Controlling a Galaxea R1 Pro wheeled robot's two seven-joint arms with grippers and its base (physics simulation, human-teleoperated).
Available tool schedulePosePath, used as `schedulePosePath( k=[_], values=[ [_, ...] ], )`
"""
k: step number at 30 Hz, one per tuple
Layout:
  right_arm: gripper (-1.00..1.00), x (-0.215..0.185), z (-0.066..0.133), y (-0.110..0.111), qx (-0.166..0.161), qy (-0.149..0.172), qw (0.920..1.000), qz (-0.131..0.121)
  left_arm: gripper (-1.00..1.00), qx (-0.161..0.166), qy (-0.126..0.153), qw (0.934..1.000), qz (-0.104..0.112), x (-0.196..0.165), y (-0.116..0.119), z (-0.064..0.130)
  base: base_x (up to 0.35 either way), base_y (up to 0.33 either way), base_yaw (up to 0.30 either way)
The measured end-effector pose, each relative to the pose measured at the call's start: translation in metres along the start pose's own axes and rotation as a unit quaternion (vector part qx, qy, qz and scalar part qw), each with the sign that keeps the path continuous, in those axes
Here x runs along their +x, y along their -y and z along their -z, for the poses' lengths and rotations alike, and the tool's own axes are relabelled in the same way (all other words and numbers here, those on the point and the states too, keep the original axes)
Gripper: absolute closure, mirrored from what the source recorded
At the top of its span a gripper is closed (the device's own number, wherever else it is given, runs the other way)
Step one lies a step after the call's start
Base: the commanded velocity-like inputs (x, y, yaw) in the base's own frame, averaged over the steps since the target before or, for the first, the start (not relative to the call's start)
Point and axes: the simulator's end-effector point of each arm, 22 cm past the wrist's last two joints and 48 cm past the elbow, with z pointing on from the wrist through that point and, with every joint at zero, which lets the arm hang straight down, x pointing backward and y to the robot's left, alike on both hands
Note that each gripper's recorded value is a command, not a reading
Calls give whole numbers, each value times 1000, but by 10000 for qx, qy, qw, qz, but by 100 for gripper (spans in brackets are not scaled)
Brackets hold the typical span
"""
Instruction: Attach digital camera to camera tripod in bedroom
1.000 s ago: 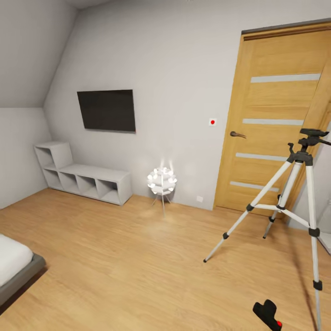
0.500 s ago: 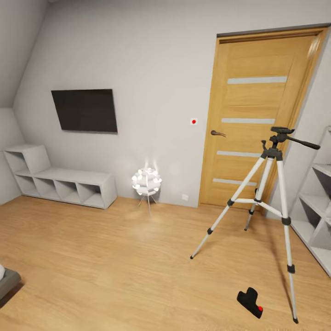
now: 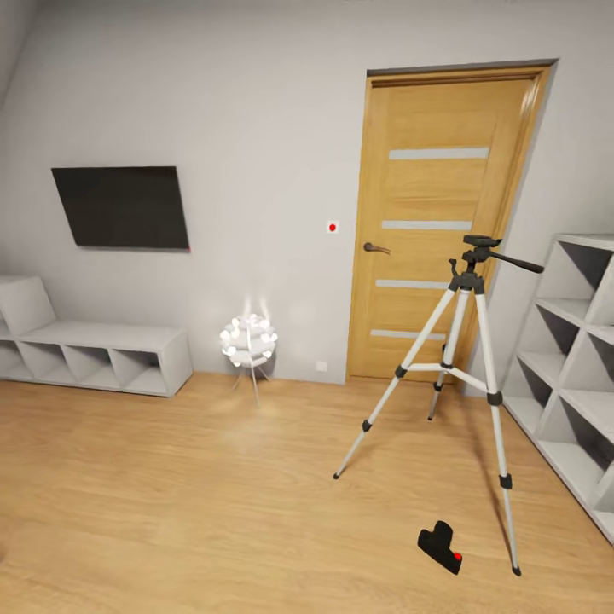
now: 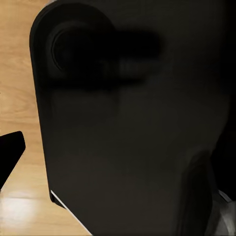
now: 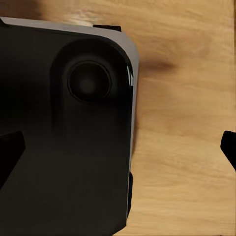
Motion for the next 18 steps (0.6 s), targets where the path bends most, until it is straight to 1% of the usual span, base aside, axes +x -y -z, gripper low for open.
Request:
schedulePosePath(
  k=[7, 18],
  values=[
    [-100, -7, 0, 1, 7, 160, 9999, 3, -100, 62, 9, 10000, 0, -1, 10, 0, 0, 0, -241],
    [-100, -7, 0, 1, -22, 186, 9998, -8, -100, 144, -1, 9999, -5, 0, 21, 0, 0, 0, -287]
  ],
)
